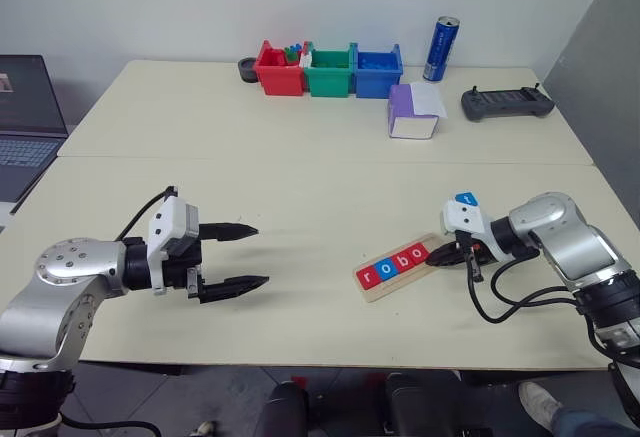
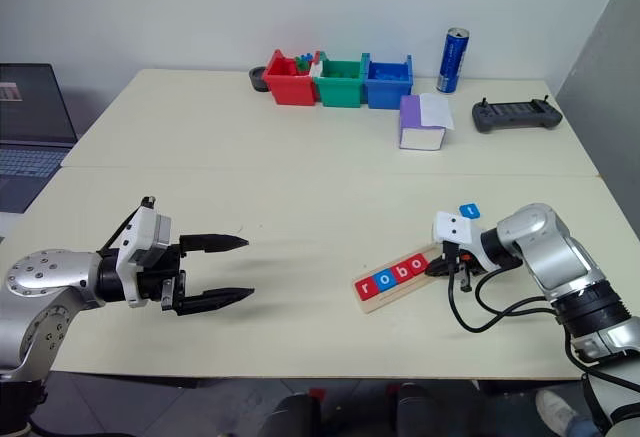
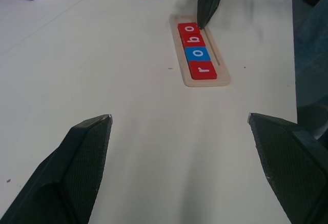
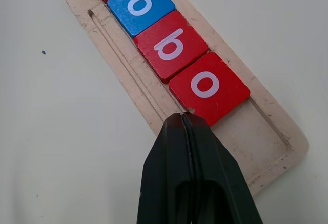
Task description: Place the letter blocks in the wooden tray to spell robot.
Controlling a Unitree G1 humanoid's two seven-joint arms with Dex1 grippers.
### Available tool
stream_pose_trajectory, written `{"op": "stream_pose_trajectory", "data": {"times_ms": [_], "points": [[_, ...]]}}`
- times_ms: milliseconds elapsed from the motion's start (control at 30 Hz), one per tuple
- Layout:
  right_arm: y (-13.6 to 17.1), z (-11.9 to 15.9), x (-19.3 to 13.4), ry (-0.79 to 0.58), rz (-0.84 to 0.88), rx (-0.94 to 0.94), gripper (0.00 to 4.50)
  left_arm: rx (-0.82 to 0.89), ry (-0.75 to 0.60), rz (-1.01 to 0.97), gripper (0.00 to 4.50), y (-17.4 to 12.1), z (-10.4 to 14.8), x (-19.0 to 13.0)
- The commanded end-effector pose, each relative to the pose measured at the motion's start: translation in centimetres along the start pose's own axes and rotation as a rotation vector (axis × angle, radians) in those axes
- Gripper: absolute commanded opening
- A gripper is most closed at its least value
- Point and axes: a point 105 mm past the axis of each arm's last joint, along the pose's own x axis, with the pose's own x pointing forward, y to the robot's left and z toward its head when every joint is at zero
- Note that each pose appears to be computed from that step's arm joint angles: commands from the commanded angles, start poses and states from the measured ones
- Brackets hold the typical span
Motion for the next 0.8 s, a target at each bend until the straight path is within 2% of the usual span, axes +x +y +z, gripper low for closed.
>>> {"op": "stream_pose_trajectory", "data": {"times_ms": [33,133,267,400,600,800], "points": [[-1.6,1.3,-2.7,-0.049,-0.071,-0.018,0.03,0.04,-0.007,0.007,4.5,-0.2,0.9,-0.5],[-3.5,1.1,-3.8,-0.057,-0.165,0.012,0.03,0.041,-0.008,0.008,4.5,-0.2,1.0,-0.5],[-4.5,0.9,-3.7,-0.05,-0.215,0.01,0.03,0.042,-0.008,0.009,4.5,-0.2,1.0,-0.5],[-4.9,1.1,-4.4,-0.107,-0.249,0.077,0.03,0.044,-0.011,0.009,4.5,-0.3,1.1,-0.5],[-3.8,1.6,-8.0,-0.247,-0.313,0.172,0.03,0.04,-0.01,0.02,4.5,-0.5,1.1,-0.8],[-4.7,-0.3,-9.6,-0.276,-0.616,0.254,0.03,0.022,-0.013,0.018,4.5,-0.7,0.7,-0.7]]}}
